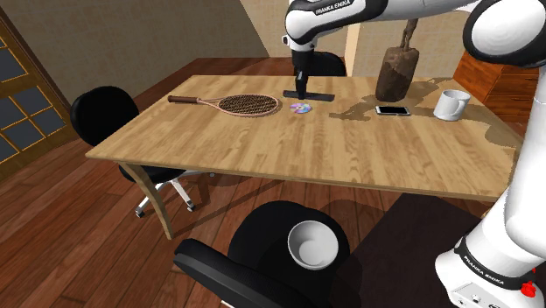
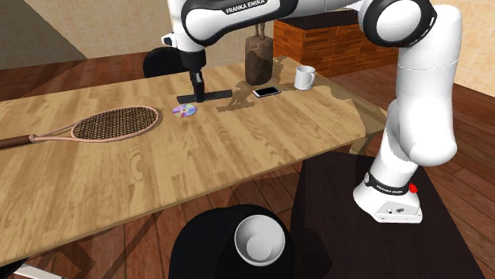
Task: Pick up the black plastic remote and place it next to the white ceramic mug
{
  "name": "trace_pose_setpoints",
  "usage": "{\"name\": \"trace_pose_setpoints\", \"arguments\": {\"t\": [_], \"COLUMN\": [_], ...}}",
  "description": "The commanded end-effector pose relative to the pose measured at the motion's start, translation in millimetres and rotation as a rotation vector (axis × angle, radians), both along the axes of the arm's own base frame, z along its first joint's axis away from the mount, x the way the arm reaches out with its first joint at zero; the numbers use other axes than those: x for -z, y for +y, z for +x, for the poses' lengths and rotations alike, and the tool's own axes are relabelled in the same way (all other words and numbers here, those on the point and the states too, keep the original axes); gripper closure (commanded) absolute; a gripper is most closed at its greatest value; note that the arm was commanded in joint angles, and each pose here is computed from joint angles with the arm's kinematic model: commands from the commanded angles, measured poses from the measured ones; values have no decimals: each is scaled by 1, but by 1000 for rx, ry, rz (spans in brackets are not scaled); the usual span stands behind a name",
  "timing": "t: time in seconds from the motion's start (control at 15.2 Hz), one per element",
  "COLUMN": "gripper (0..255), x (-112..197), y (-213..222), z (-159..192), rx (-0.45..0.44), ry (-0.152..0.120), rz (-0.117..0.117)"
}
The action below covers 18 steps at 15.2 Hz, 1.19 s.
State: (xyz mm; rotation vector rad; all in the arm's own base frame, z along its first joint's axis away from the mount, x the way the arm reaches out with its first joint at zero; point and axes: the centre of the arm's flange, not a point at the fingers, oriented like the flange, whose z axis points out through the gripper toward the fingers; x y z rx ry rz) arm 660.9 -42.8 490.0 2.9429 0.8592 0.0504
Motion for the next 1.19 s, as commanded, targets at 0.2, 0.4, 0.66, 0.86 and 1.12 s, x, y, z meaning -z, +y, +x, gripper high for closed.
{"name": "trace_pose_setpoints", "arguments": {"t": [0.2,0.4,0.66,0.86,1.12], "gripper": [255,255,255,255,255], "x": [1,1,1,1,1], "y": [-47,-75,-111,-139,-175], "z": [-48,-77,-115,-143,-181], "rx": [-1,-1,-1,-1,-1], "ry": [0,0,0,0,0], "rz": [0,0,0,0,0]}}
